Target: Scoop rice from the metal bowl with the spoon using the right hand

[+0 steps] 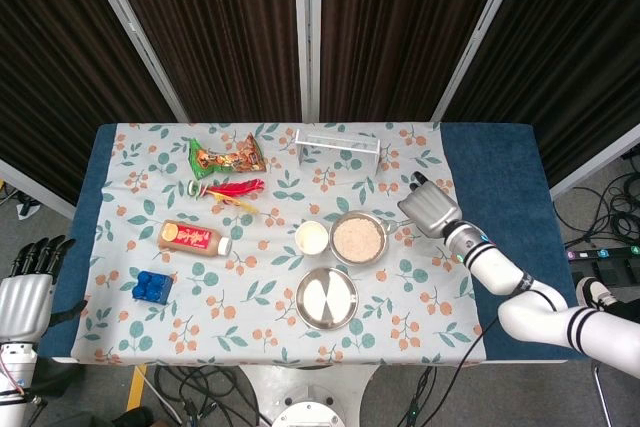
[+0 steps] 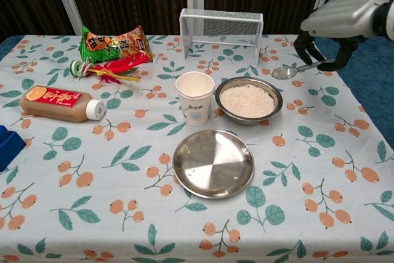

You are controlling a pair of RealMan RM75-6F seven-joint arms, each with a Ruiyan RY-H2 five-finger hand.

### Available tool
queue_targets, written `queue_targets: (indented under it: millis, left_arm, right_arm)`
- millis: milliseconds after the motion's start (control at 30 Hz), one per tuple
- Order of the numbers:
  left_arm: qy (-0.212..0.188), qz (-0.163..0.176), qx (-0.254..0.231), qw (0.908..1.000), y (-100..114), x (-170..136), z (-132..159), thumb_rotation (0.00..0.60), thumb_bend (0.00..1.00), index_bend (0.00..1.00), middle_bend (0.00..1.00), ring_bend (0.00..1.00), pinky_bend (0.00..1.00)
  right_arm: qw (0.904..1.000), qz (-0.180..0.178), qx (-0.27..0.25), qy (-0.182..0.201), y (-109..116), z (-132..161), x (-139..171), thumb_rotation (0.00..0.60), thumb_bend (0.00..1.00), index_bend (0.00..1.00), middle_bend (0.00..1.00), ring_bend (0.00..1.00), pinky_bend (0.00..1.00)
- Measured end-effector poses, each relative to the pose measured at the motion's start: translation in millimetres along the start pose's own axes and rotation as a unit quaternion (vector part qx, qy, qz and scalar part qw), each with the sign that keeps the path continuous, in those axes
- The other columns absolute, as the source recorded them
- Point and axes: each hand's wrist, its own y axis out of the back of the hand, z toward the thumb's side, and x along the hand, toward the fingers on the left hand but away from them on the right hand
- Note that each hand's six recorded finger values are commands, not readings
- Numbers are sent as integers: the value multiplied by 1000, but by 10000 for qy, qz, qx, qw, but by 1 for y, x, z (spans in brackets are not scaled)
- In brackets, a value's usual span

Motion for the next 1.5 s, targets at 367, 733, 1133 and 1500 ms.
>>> queue_targets:
  millis: [367,733,1133,1500]
  left_arm:
    - [-10,33,-23,10000,1,-2,0,600,39,185,209,107,120]
    - [-41,-10,3,10000,-1,0,0,600,39,185,209,107,120]
    - [3,-50,-53,10000,-6,-2,-3,600,39,185,209,108,120]
    - [-28,-44,-44,10000,-5,-1,-2,600,40,185,209,107,120]
  right_arm:
    - [9927,303,1115,355,15,40,-42,600,359,594,566,262,101]
    - [9834,512,1699,376,4,65,-59,600,361,596,566,263,100]
    - [9841,350,1665,510,17,94,-67,600,360,598,567,268,98]
    - [9912,378,1211,386,6,76,-52,600,360,603,571,272,98]
